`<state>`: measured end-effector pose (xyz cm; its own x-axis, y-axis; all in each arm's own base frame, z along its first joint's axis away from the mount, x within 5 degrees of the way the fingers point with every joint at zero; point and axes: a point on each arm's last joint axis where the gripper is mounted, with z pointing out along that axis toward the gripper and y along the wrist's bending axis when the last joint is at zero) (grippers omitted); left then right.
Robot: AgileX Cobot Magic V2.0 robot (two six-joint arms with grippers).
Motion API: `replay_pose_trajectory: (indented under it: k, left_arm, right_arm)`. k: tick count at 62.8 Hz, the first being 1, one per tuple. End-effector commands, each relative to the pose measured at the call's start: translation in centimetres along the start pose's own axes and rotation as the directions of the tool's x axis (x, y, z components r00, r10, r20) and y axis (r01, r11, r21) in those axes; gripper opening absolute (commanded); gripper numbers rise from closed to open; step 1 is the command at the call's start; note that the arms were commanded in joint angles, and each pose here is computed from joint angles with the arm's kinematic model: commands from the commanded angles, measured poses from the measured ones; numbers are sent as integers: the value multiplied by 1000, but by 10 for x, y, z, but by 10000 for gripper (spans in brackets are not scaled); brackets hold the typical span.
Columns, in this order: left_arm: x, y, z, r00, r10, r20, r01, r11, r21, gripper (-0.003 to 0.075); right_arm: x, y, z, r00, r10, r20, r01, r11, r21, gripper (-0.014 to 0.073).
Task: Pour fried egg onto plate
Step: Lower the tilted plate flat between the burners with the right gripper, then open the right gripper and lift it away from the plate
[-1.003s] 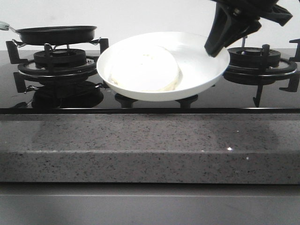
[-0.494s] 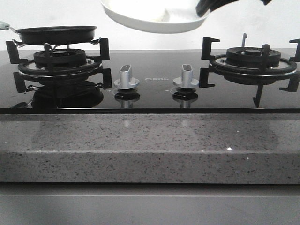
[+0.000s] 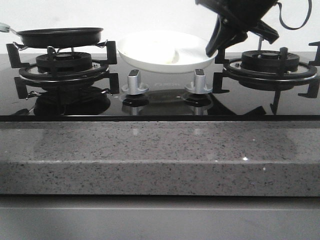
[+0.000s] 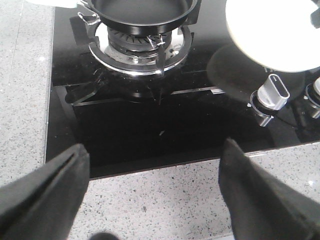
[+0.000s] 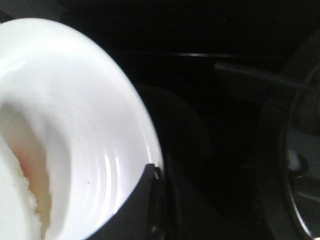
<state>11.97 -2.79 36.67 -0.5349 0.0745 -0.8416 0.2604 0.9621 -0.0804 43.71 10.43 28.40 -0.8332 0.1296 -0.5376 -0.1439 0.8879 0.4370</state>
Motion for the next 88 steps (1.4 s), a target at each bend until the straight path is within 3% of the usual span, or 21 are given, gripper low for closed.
replay_pose_trajectory:
  k: [1,10,30,46,60,70,88]
  left_arm:
    - [-13,-2,-5,995,-20,100,19,1000,10,534]
    - [-13,-2,-5,995,-20,100,19,1000,10,534]
    - [-13,-2,-5,995,-20,100,19,1000,10,534]
    - [-13,-2,-5,995,-20,100,19,1000,10,534]
    - [-13,-2,-5,995,-20,100,19,1000,10,534]
    - [-13,-2,-5,995,-20,100,19,1000,10,534]
    - [-13,-2,-5,995,-20,99,19,1000,11,534]
  right_arm:
    - [-20,13,-30,992,-16,125,17,1000,-13,-107]
    - [-21,12,-31,991,-35,126,35,999,4,-98]
    - [-19,13,-30,993,-38,114,38,999,4,19]
    - [-17,13,-30,995,-38,93,38,999,3,193]
    - [-18,14,-32,995,-40,96,40,999,1,279]
    - [-19,24,-54,990,-79,120,81,997,-8,281]
    - [2,55,-139,957,-254,137,254,967,23,280]
